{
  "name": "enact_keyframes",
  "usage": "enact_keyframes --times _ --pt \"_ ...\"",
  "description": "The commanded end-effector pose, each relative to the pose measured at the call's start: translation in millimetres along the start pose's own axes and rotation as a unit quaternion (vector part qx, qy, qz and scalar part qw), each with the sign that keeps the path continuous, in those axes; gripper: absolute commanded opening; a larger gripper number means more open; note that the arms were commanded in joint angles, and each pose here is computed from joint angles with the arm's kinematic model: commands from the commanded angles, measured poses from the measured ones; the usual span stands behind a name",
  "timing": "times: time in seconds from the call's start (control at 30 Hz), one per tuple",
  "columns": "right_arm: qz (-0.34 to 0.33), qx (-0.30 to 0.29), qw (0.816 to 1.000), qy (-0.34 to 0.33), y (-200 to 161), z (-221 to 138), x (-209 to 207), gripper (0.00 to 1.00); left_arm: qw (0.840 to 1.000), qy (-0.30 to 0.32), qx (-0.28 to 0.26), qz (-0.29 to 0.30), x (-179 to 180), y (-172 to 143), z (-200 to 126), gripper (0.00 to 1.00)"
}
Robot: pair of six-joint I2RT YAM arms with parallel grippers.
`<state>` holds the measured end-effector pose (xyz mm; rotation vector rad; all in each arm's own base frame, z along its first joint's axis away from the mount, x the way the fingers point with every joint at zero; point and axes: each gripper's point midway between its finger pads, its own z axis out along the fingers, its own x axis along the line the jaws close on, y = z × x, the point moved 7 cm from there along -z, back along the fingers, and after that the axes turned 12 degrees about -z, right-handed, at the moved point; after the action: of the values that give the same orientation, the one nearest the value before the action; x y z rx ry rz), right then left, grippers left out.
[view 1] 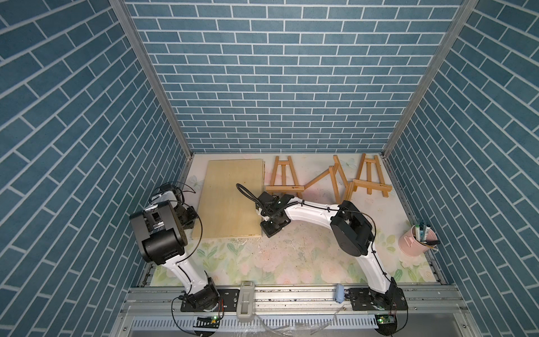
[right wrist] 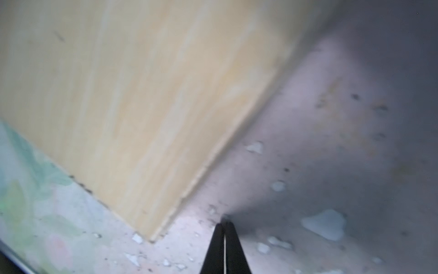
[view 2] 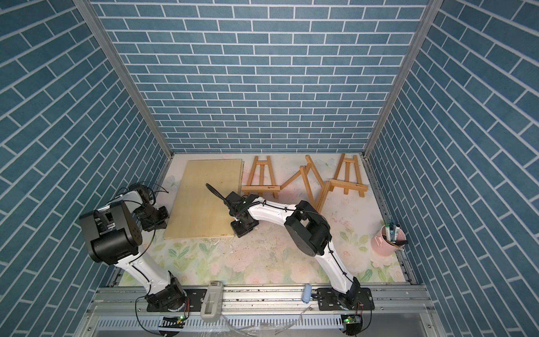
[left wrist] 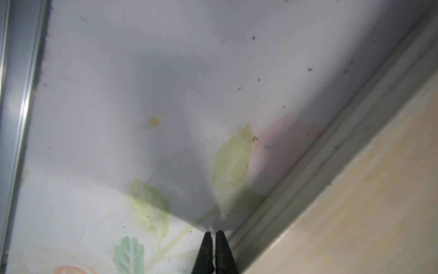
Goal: Disassemble the easel
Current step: Adjust the drawing board.
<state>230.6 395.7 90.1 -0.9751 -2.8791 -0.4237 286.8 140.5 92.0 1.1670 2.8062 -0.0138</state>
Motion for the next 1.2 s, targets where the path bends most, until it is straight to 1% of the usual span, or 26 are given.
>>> enact_keyframes --times 0.0,0.1,0.37,0.57,0.63,0.77,0.93,1.03,1.17 --pt "0.059 -0.019 0.996 -0.063 -9 -20 -32 0.10 1.000 -0.012 0.004 0.002 -2 -7 -8 0.09" --pt "0.081 -0.036 0.993 -0.082 -16 -37 -48 0.10 1.000 -0.013 -0.003 0.003 -2 -6 -12 0.10" --pt "0.135 -0.055 0.982 -0.119 -37 -71 -92 0.11 1.000 -0.011 -0.024 -0.003 2 -4 -22 0.11" --pt "0.152 -0.064 0.977 -0.135 -47 -86 -106 0.11 0.997 -0.026 -0.067 -0.011 5 2 -44 0.12" --pt "0.146 -0.068 0.977 -0.141 -47 -92 -108 0.11 0.996 -0.040 -0.085 -0.012 2 4 -56 0.12" --pt "0.129 -0.065 0.977 -0.159 -39 -107 -111 0.11 0.989 -0.090 -0.116 -0.010 -11 11 -88 0.12" --pt "0.104 -0.076 0.977 -0.171 -21 -133 -116 0.09 0.981 -0.141 -0.132 -0.007 -32 39 -123 0.11" --pt "0.088 -0.081 0.978 -0.172 -10 -150 -122 0.04 0.979 -0.154 -0.132 -0.008 -46 57 -130 0.10" --pt "0.069 -0.093 0.979 -0.167 -1 -166 -133 0.01 0.979 -0.146 -0.139 -0.010 -65 73 -123 0.10"
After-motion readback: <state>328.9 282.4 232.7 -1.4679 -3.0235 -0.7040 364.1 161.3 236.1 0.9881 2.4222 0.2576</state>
